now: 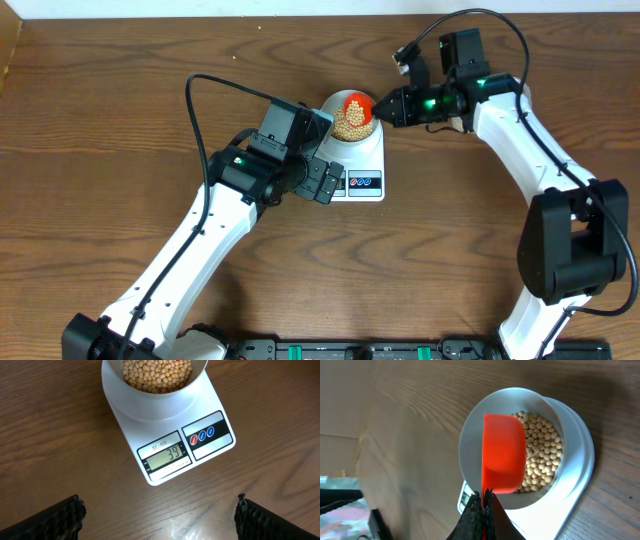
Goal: Scoop item into bowl and weigh 50g on scale
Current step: 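Tilt the scoop slightly to trickle soybeans into the bowl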
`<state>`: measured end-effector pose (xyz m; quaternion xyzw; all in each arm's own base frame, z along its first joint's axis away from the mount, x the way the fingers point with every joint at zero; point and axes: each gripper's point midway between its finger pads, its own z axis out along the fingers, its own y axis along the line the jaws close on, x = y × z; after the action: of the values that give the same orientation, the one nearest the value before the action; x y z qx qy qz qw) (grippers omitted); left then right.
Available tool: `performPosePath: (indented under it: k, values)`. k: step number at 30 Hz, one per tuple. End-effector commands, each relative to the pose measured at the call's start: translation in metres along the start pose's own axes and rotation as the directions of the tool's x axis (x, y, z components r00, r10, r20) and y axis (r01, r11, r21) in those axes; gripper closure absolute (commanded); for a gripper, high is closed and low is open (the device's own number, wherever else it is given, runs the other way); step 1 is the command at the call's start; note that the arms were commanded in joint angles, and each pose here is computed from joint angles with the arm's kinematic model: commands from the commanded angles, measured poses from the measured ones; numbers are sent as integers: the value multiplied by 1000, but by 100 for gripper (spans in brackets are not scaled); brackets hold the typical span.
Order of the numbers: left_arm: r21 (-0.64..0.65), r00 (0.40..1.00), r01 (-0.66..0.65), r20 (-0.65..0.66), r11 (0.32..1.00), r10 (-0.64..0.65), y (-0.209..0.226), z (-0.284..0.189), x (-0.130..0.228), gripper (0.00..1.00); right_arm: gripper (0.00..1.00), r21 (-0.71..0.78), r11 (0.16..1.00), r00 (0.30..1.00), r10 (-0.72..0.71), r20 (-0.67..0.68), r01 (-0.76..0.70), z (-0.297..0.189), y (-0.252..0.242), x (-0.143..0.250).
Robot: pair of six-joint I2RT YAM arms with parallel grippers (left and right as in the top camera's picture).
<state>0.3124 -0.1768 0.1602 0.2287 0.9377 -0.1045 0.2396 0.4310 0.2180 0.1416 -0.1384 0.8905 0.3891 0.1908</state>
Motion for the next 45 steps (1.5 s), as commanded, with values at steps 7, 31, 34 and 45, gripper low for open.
performPosePath:
  k: [7,31,34,45]
  values:
    - [3,1000,0,-3,1000,0,0,-1,1,2,99,105,988,992,-118,49,112,-18,16,-13]
    - [3,1000,0,-2,1000,0,0,-1,1,2,99,250,920,949,-315,19,301,-22,48,-10]
    - [3,1000,0,-3,1000,0,0,-1,1,2,99,250,922,951,-310,12,297,-22,47,-8]
    - [3,1000,0,-3,1000,0,0,-1,1,2,99,222,930,953,-303,8,294,-21,50,-5]
